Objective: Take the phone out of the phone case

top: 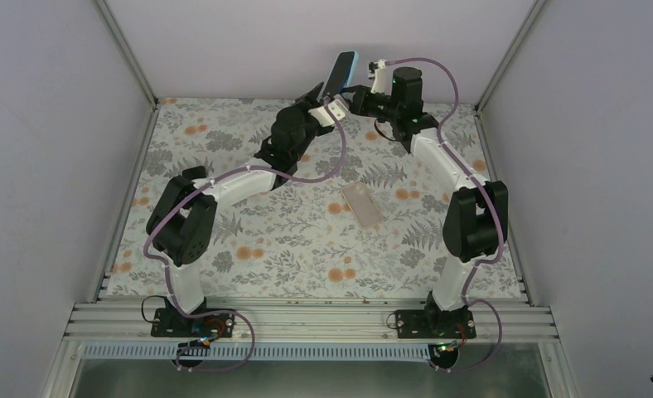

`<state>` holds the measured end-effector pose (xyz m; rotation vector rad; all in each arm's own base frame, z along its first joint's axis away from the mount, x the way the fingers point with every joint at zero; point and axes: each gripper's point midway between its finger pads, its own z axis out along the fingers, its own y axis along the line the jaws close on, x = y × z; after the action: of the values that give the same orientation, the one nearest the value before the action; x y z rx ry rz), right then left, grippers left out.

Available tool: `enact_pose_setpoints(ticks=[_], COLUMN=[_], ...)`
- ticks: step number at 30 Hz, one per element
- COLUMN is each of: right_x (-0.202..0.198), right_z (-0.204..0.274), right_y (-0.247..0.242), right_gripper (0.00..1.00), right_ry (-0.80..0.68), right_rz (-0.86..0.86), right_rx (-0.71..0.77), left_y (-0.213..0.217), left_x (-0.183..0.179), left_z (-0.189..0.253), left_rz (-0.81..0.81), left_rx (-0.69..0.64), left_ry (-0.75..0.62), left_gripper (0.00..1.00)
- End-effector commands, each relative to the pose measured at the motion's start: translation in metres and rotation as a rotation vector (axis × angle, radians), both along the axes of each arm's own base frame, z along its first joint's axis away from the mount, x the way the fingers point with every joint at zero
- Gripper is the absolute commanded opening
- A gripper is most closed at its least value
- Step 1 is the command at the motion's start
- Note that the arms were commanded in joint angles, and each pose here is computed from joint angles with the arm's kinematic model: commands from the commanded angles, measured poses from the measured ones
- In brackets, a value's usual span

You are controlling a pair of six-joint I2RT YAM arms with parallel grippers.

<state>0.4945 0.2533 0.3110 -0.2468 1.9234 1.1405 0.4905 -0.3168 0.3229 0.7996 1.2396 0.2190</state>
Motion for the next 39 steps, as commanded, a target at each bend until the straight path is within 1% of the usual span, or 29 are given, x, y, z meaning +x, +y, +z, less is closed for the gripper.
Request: enact_pose_setpoints(ticks=[1, 3, 4, 8, 12, 14, 16, 17, 22, 27, 31, 34, 36, 39], right_x=[-0.056, -0.057, -0.057, -0.061, -0.065, -0.067, -0.067, -0.067, -0.058, -0.039, -0.018, 0.003, 0.015, 0.021], right_z=[0.047, 0.048, 0.048, 0.051, 0.052, 0.052, 0.052, 0.053, 0.045, 0.015, -0.016, -0.036, -0.050, -0.068], right_y=[0.014, 0.015, 0.016, 0.021, 0.025, 0.026, 0.026, 0.025, 0.014, -0.022, -0.064, -0.107, -0.139, -0.179], right_gripper=[0.03, 0.03, 0.03, 0.03, 0.03, 0.03, 0.03, 0.03, 0.03, 0.03, 0.03, 0.03, 0.03, 0.03], right_ry=[-0.044, -0.040, -0.040, -0.043, -0.042, -0.043, -0.049, -0.057, -0.126, -0.156, -0.185, -0.244, -0.250, -0.206], right_rz=[0.205, 0.211, 0.216, 0.235, 0.250, 0.253, 0.253, 0.250, 0.204, 0.095, -0.035, -0.181, -0.250, -0.308], right_rx=[0.065, 0.070, 0.072, 0.075, 0.078, 0.077, 0.071, 0.065, -0.043, -0.194, -0.396, -0.622, -0.760, -0.854], left_y=[0.118, 0.117, 0.117, 0.111, 0.102, 0.099, 0.095, 0.094, 0.097, 0.111, 0.119, 0.130, 0.140, 0.155], left_x=[0.052, 0.056, 0.058, 0.065, 0.072, 0.076, 0.080, 0.081, 0.080, 0.065, 0.051, 0.038, 0.034, 0.024], left_z=[-0.001, -0.004, -0.007, -0.015, -0.021, -0.023, -0.025, -0.027, -0.023, -0.005, -0.002, -0.002, -0.002, -0.003], left_rz=[0.404, 0.408, 0.412, 0.389, 0.359, 0.344, 0.320, 0.306, 0.293, 0.257, 0.221, 0.214, 0.218, 0.212], left_rx=[-0.069, -0.070, -0.071, -0.064, -0.069, -0.073, -0.078, -0.079, -0.065, -0.069, -0.026, 0.019, 0.036, 0.047], left_ry=[0.023, 0.040, 0.049, 0.082, 0.117, 0.135, 0.158, 0.176, 0.197, 0.167, 0.175, 0.169, 0.181, 0.209], left_gripper=[0.52, 0.44, 0.41, 0.39, 0.32, 0.24, 0.08, 0.03, 0.02, 0.02, 0.02, 0.02, 0.02, 0.02])
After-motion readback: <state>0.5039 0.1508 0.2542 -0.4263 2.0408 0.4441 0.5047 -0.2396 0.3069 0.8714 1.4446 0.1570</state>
